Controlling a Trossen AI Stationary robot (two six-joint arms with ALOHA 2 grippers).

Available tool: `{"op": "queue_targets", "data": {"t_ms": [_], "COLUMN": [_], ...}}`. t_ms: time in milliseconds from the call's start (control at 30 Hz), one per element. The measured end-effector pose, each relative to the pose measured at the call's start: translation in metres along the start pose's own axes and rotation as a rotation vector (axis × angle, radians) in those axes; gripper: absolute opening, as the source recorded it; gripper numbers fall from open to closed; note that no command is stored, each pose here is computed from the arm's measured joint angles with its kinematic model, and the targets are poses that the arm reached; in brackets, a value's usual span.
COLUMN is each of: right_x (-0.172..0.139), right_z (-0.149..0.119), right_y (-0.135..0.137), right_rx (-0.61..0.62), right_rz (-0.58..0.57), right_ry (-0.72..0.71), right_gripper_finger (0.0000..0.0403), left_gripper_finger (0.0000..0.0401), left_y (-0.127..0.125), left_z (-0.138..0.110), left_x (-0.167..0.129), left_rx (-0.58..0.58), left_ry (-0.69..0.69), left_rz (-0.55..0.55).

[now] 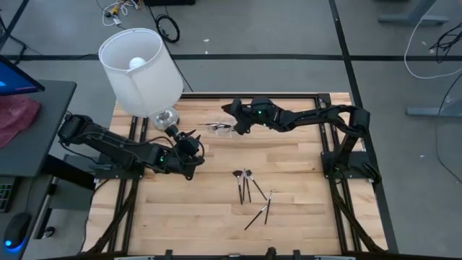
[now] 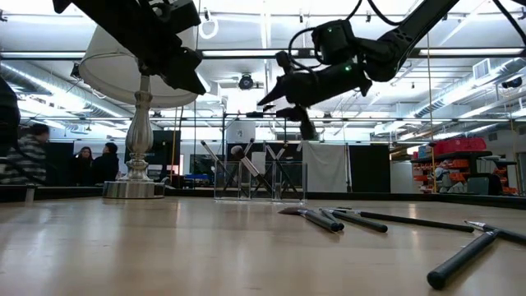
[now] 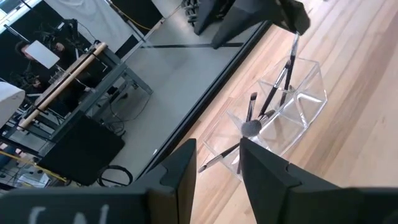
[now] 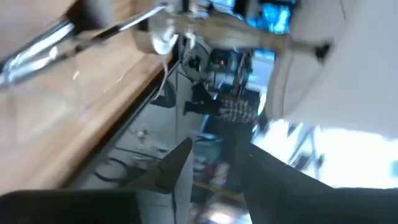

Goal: Put items in baskets/containers
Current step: Put the black eyeliner brush into the transparent organizer

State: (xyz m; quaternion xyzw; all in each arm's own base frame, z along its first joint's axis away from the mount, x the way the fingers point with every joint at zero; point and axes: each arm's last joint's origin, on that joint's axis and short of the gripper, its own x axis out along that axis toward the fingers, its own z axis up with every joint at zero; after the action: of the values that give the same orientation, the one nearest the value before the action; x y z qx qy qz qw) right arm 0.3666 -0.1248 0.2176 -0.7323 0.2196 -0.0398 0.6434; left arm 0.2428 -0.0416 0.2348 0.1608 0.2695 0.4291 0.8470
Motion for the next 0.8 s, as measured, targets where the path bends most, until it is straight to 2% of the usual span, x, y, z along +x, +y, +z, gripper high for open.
{"op": "queue_targets", "data": {"t_ms": [67,167,233,333,400,500,633,800], "right_x": [0.0,-0.003,-0.008,-0.019,-0.03,-0.051,-0.085,-0.128], "right_z": [0.002,0.008,0.013,0.023,0.027,0.027,0.017,0.007], "right_y": [-0.001,-0.003,-0.005,-0.009,-0.013,-0.025,-0.044,-0.059], "right_rx": [0.148,0.32,0.356,0.325,0.325,0.447,0.698,0.933], "right_rz": [-0.005,-0.003,0.007,0.059,0.098,0.122,0.124,0.154], "right_ry": [0.04,0.182,0.3,0.441,0.486,0.488,0.453,0.294], "right_gripper_finger": [0.013,0.013,0.0127,0.0118,0.011,0.0097,0.0084,0.0082], "left_gripper_finger": [0.0126,0.0126,0.0126,0.0126,0.0126,0.0126,0.0126,0.0126], "left_y": [0.0,0.0,0.0,0.0,-0.001,-0.003,-0.005,-0.011], "left_z": [0.0,0.0,-0.001,-0.002,-0.003,-0.003,-0.004,-0.001], "left_x": [0.0,0.0,0.0,0.0,0.0,0.0,-0.001,-0.001], "left_rx": [-0.001,-0.034,-0.045,-0.047,-0.049,-0.067,-0.113,-0.175], "left_ry": [0.0,0.002,0.007,0.021,0.033,0.059,0.092,0.106], "left_rz": [0.0,-0.001,0.0,-0.026,-0.059,-0.125,-0.199,-0.296]}}
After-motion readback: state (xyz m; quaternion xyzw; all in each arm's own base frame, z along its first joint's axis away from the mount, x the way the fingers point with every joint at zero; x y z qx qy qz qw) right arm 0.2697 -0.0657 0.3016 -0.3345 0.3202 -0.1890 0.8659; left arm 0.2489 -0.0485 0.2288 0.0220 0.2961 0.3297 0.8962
